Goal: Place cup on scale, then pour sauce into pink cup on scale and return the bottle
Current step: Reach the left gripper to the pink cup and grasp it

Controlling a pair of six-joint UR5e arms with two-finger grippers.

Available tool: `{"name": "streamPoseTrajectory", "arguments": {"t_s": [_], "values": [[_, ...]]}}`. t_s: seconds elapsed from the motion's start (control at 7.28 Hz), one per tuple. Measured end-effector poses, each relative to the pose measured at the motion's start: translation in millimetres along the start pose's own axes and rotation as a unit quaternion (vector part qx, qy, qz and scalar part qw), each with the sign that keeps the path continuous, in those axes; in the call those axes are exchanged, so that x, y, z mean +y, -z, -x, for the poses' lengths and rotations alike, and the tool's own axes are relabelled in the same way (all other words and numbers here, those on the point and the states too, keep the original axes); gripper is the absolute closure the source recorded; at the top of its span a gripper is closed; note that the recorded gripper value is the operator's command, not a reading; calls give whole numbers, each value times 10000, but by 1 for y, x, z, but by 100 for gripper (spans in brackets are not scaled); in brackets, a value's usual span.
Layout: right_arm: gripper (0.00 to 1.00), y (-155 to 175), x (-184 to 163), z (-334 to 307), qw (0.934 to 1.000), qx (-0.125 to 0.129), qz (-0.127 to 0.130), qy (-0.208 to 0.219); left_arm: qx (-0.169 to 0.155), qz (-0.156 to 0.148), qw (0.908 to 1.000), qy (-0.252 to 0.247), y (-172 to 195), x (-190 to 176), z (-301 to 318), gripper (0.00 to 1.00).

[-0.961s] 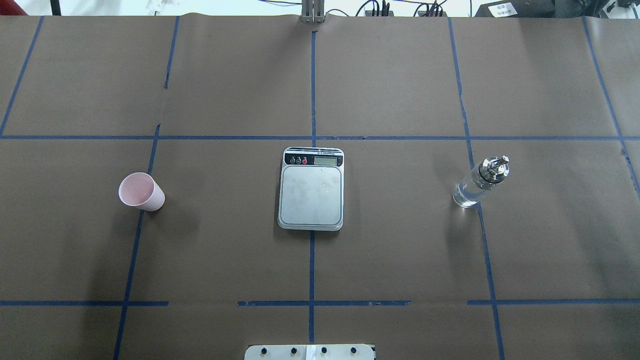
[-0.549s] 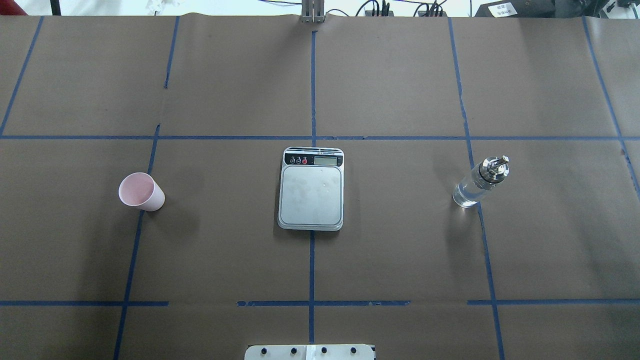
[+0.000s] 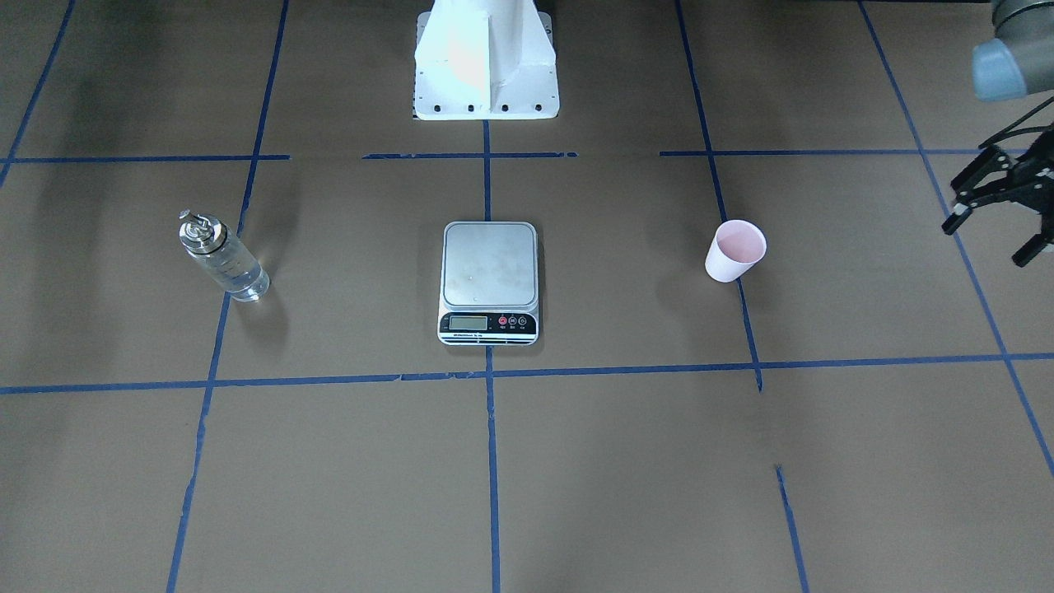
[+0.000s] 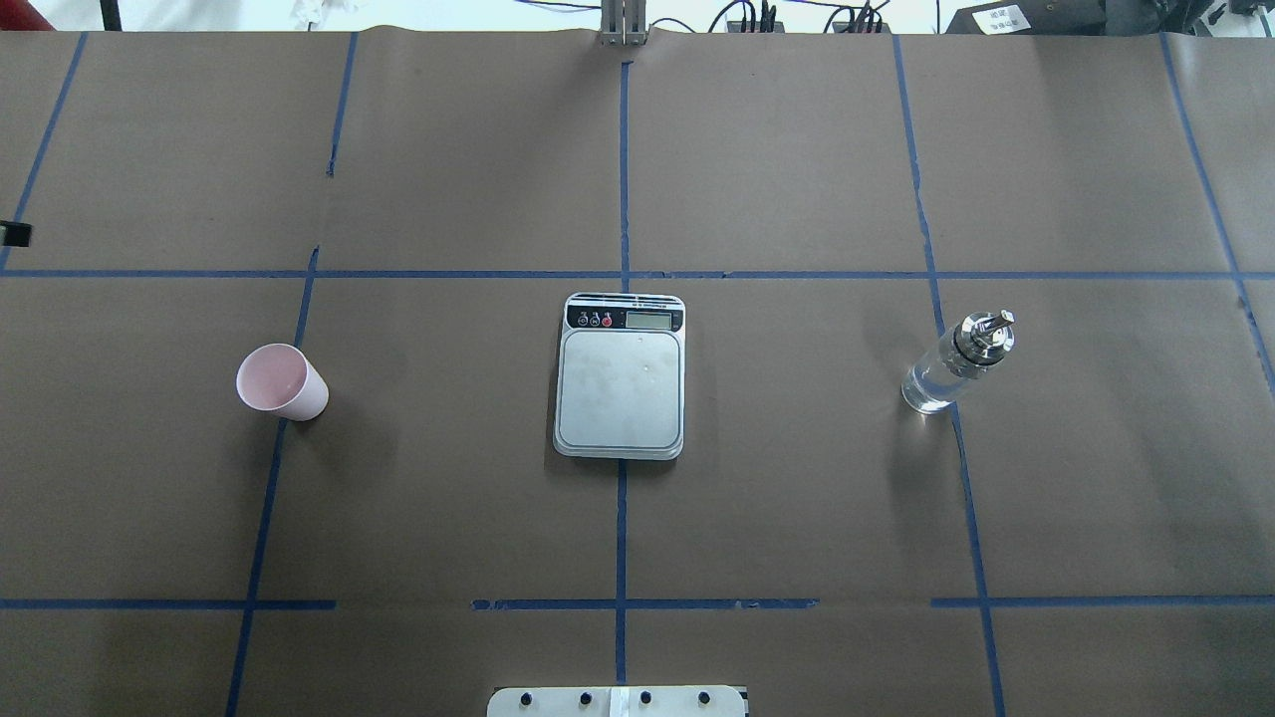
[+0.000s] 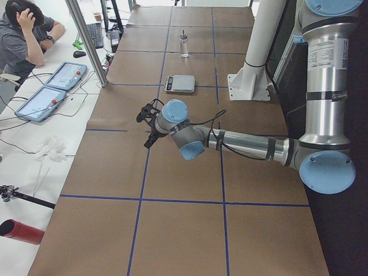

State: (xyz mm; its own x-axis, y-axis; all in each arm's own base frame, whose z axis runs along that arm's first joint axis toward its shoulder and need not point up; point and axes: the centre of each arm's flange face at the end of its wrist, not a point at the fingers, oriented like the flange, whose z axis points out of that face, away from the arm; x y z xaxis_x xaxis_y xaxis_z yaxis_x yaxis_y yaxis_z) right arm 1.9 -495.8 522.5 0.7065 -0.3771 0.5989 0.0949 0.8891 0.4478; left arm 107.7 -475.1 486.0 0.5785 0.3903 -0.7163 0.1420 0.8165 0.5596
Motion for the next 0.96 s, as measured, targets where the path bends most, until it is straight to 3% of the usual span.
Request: {"name": "streamPoseTrajectory", "arguments": {"t_s": [0.14, 0.27, 0.55, 0.96], "values": [[0, -1, 1, 0, 10000, -7, 8, -7, -71, -45, 9991, 423, -24, 5, -40, 34], [0, -1, 3, -1, 10000, -8, 20, -18, -68, -21, 9966, 823, -45, 15, -72, 40], [0, -2, 4, -1, 10000, -9, 29, -26, -72, 80, 9893, 1455, -82, 41, -121, 40], [0, -2, 5, -2, 10000, -9, 36, -32, -27, 225, 9875, 1558, -105, 67, -157, 40]]}}
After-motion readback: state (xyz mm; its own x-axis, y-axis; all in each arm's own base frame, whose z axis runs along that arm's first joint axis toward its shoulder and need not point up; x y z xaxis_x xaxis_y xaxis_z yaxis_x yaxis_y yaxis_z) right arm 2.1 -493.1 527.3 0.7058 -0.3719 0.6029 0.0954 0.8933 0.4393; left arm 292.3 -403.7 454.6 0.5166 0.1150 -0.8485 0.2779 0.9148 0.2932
